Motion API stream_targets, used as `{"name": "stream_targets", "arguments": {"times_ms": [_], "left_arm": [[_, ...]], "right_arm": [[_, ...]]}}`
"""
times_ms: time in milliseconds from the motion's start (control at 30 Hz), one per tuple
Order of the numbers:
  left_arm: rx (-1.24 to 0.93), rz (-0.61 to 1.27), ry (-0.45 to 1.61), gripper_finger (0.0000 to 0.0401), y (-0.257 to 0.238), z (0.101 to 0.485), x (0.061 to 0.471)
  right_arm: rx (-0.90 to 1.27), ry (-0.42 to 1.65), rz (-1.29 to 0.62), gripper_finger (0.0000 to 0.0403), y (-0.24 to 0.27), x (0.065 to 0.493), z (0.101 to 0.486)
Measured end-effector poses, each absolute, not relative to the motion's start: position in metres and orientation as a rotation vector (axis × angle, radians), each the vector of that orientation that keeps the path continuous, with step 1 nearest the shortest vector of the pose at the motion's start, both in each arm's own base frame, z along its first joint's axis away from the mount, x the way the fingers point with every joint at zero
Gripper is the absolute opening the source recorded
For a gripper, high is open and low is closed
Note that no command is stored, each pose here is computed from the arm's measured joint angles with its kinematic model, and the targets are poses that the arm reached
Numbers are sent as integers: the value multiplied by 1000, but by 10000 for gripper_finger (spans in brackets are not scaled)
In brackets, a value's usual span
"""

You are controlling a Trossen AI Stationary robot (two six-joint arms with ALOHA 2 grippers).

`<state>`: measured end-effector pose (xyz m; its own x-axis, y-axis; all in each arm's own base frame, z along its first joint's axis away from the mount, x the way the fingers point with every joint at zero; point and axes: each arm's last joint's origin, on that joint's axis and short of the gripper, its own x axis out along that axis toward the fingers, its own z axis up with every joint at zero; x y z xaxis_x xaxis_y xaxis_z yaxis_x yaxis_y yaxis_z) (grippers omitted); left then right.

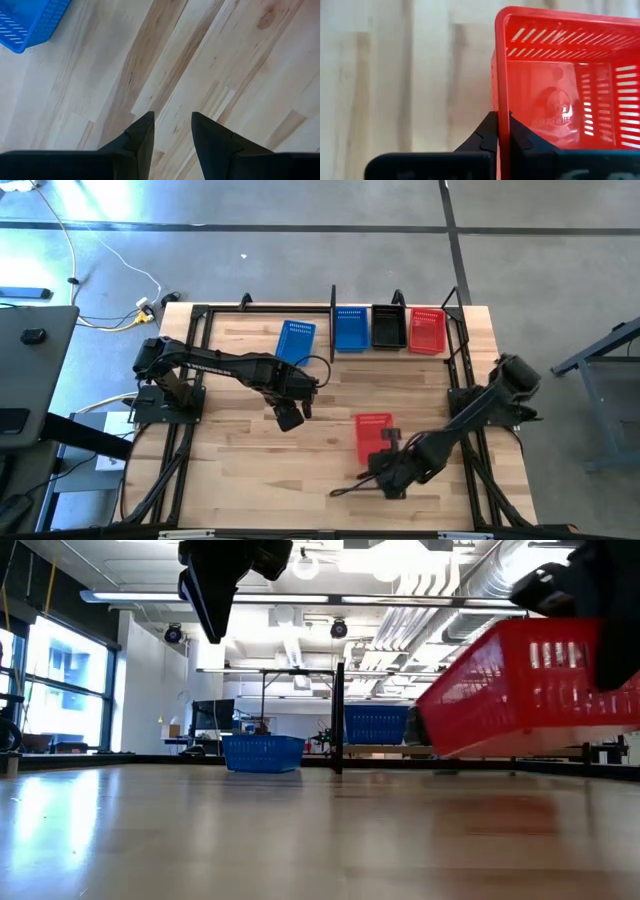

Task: Stack baskets on shelf by color
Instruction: Stack the red bin on top of the other red bin on the shelf

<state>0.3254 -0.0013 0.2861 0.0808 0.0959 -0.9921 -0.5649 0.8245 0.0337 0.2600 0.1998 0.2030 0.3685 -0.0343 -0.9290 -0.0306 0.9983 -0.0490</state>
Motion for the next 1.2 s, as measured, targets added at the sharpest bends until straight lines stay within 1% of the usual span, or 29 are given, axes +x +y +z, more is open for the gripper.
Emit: {"name": "stream_targets", "arguments": {"times_ms": [200, 433, 667, 833, 1200], "left_arm": [[-414, 507, 1384, 119, -1, 286, 328], [-382, 463, 1358, 119, 1, 287, 332], [-295, 465, 1324, 119, 16, 288, 335], [-222, 467, 1329, 119, 33, 288, 334], [-146, 441, 1366, 119, 78, 288, 326]], "right_arm": [[18, 1108, -62, 0, 167, 222, 213], [13, 1011, -133, 0, 129, 186, 236], [-74, 1032, -234, 0, 85, 162, 260], [-94, 1043, -294, 0, 54, 150, 272], [-173, 1046, -424, 0, -3, 121, 291]]}}
